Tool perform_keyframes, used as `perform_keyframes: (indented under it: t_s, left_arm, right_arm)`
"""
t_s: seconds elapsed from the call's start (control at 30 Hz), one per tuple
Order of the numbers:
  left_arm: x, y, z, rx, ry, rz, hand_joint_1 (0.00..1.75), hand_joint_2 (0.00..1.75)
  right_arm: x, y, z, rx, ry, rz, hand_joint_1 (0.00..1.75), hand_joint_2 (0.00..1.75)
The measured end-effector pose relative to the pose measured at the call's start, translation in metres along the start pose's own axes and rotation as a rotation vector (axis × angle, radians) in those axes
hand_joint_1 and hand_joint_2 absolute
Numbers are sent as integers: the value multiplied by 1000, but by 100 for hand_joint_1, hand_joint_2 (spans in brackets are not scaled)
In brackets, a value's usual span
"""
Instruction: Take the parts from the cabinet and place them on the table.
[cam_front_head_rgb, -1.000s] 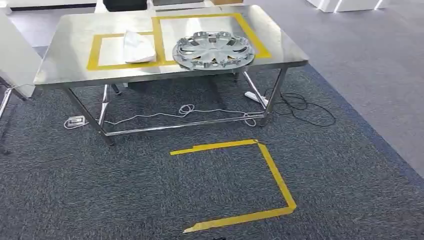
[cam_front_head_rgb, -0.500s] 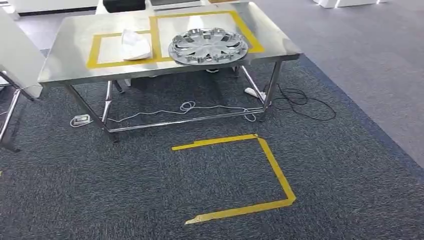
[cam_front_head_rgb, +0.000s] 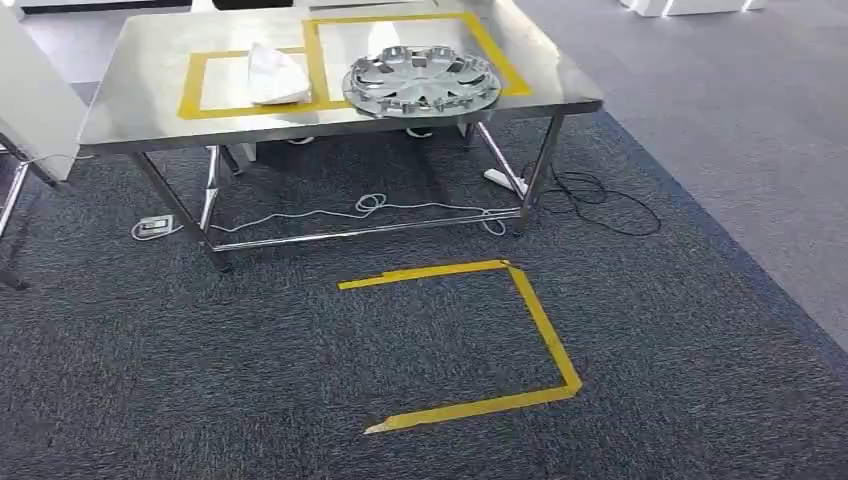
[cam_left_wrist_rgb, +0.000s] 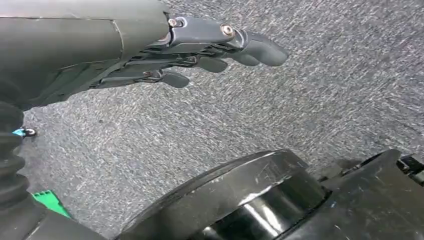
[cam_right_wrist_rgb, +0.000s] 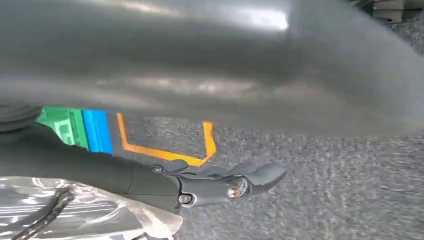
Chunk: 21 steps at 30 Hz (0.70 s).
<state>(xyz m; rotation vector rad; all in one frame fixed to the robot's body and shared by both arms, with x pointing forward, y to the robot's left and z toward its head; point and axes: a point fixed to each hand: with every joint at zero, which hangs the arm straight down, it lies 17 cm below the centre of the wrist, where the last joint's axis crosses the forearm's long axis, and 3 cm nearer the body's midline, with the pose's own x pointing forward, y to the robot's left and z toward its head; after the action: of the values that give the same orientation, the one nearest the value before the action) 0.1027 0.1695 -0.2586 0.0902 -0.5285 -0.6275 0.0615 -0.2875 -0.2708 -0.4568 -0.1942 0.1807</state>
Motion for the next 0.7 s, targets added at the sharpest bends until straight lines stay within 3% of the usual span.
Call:
perform_keyframes:
  t_s: [0.7]
  left_arm:
    - [18, 5, -5, 13, -19, 5, 0, 0]
  right_arm:
    - [1, 4, 2, 5, 12, -28, 0, 0]
